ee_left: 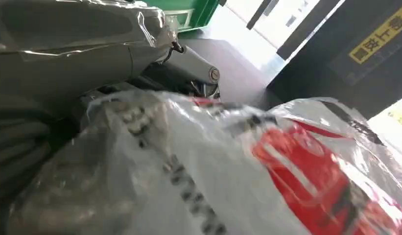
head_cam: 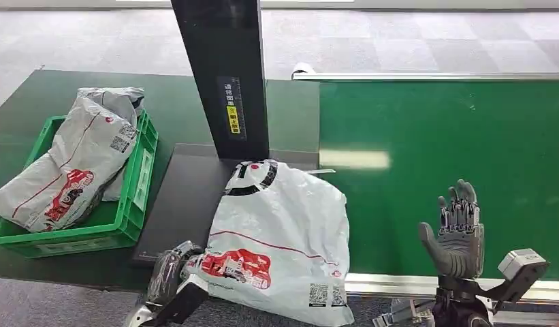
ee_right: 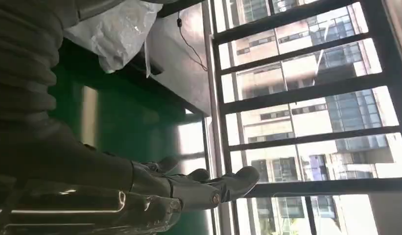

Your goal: Moved the parcel from conveyor to table for the left to box.

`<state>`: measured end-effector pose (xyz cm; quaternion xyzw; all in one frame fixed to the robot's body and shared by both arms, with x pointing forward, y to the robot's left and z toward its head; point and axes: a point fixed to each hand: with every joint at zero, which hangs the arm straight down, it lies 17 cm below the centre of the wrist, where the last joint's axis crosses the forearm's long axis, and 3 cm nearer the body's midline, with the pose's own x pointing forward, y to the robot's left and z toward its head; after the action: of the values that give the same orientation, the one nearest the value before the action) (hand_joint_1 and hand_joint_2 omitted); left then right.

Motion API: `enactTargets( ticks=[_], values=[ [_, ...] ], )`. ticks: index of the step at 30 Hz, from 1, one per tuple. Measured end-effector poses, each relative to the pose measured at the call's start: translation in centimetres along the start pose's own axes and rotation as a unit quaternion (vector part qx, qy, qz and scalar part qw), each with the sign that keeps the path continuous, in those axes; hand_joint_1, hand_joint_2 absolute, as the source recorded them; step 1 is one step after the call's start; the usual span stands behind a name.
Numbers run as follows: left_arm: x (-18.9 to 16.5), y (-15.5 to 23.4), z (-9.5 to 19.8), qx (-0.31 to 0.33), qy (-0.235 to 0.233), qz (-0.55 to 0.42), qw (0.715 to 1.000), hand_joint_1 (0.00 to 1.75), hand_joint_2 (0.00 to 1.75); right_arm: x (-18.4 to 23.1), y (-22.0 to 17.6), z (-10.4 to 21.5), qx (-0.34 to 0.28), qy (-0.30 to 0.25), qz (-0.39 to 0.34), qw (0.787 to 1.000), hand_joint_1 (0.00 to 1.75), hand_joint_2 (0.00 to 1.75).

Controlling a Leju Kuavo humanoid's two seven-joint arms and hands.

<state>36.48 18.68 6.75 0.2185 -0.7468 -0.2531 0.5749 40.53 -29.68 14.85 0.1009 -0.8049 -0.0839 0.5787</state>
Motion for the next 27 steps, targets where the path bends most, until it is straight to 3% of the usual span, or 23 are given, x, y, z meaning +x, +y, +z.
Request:
enactTargets(
  ticks=[14, 20, 27],
  values=[
    [2.3, 1.5, 0.2, 0.006, -0.030, 0.121, 0.992, 1.75, 1.75, -0.9, 0.0, 0.1, 0.001, 0.011, 0.002, 1.000, 0.00, 1.75],
    [4.8, 4.0, -0.8, 0.031, -0.072, 0.113, 0.991, 1.75, 1.75, -1.2, 0.4, 0.2, 0.003, 0.014, -0.004, 1.000, 0.00, 1.75],
    [9.4, 10.0, -3.8, 0.097, -0.161, 0.015, 0.982, 1.75, 1.75, -2.0, 1.1, 0.5, 0.005, 0.017, -0.007, 1.000, 0.00, 1.75]
  ],
)
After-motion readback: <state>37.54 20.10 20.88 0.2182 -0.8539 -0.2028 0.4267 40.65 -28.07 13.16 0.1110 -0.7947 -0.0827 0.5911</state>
